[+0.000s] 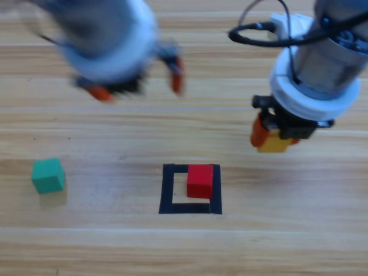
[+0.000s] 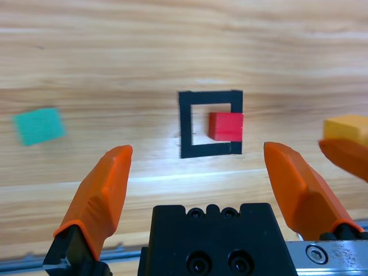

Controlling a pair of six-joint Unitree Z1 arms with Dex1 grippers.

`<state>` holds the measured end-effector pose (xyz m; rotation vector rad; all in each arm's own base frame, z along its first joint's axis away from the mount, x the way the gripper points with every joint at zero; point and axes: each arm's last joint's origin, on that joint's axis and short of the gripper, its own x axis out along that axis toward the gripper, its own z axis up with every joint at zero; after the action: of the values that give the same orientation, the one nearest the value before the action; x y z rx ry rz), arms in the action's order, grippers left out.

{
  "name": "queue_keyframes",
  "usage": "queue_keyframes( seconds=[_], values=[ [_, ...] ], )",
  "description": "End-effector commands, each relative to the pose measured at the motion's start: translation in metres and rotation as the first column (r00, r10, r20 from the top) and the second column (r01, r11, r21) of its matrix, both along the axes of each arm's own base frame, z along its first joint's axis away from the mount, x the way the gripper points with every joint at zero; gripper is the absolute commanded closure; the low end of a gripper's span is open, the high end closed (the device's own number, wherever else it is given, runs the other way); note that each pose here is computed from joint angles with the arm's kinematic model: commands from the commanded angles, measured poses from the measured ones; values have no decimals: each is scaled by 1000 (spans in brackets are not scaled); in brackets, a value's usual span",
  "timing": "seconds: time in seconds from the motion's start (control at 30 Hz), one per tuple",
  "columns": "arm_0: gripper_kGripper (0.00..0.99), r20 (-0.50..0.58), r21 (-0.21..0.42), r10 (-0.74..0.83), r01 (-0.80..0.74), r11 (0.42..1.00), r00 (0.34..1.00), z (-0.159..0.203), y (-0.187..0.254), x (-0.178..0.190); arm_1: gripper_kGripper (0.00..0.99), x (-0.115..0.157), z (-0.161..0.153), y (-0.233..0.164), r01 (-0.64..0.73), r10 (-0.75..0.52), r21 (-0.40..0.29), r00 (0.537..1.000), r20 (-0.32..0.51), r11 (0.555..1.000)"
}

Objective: Stack the blocks in the rectangular block: red at the bottom, yellow in the middle, green on top

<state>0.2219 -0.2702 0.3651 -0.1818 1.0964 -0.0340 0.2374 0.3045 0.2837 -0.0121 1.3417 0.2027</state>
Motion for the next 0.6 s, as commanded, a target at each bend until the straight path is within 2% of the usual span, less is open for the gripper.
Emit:
queue_keyframes(
  seconds=[0.03,0.17,0.23,0.37,0.47,0.6],
  values=[
    [4,167,-39,61,-55,998,984,56,113,-52,990,3,-47,43,-18,12,-80,997,-74,997],
    [17,248,9,23,-26,1000,968,60,152,-84,990,11,-64,69,-1,-12,-114,994,-105,993],
    [19,252,20,21,-27,999,968,56,159,-90,990,14,-72,81,-4,-12,-133,993,-120,991],
    [59,272,56,-36,21,998,962,55,163,-93,990,16,-77,95,8,-24,-128,993,-118,992],
    [56,333,23,-6,-2,1000,943,44,176,-103,990,18,-80,103,29,-44,-117,991,-128,993],
    [57,417,-64,-3,33,997,909,32,201,-127,990,19,-79,114,47,-62,-118,989,-132,992]
  ],
)
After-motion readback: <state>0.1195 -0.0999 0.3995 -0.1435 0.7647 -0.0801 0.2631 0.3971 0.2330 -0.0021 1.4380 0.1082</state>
